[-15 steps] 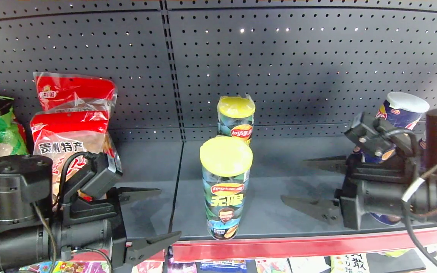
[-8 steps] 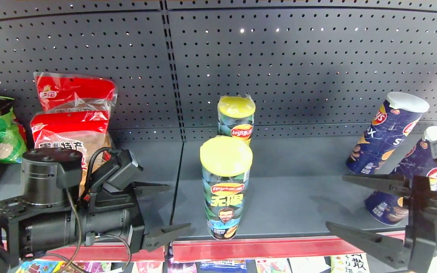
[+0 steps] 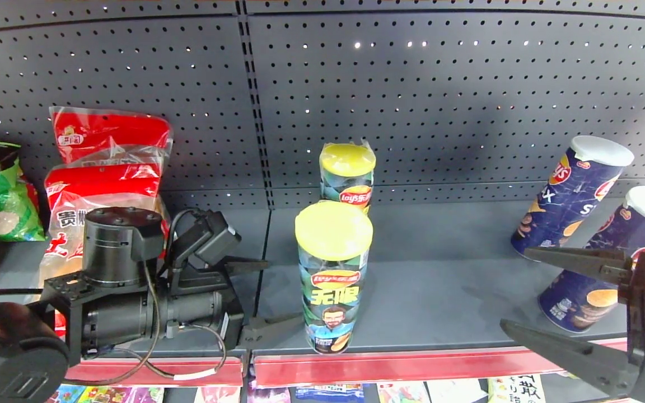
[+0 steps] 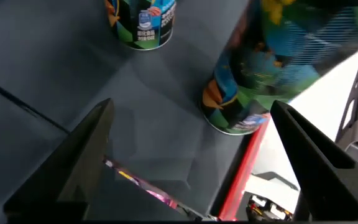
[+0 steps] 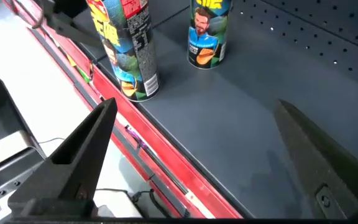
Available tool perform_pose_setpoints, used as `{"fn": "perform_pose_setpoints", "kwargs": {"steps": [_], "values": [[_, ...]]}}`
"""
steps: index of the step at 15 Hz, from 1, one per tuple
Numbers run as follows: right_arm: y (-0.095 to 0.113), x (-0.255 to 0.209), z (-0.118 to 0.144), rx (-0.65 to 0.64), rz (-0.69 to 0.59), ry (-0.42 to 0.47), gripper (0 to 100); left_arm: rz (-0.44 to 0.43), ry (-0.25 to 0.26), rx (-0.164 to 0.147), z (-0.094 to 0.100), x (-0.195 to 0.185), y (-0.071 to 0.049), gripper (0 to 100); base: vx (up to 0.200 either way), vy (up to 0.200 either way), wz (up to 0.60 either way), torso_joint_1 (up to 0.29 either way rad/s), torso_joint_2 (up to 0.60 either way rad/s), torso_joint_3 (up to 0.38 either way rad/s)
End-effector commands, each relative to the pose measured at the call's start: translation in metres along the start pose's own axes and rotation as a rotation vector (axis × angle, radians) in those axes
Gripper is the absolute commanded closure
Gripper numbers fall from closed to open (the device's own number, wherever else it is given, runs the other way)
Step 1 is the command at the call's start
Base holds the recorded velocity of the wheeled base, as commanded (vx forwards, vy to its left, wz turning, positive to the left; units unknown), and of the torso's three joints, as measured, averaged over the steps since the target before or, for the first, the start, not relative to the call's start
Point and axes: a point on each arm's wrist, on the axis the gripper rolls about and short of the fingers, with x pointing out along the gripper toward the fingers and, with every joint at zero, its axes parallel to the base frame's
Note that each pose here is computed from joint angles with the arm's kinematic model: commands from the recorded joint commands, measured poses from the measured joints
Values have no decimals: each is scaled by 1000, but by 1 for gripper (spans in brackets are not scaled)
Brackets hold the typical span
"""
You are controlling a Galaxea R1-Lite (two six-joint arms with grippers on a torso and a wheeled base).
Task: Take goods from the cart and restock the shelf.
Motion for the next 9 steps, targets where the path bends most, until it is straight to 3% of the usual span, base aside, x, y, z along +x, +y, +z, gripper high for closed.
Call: {"fn": "perform_pose_setpoints", "kwargs": {"steps": [1, 9], "values": [[0, 0, 0, 1, 0, 0, 0, -3, 13, -8, -5, 9, 4, 0, 0, 0, 0, 0, 0, 0], [0, 1, 0, 13, 0, 2, 0, -3, 1, -1, -1, 16, 9, 0, 0, 0, 0, 0, 0, 0]]}}
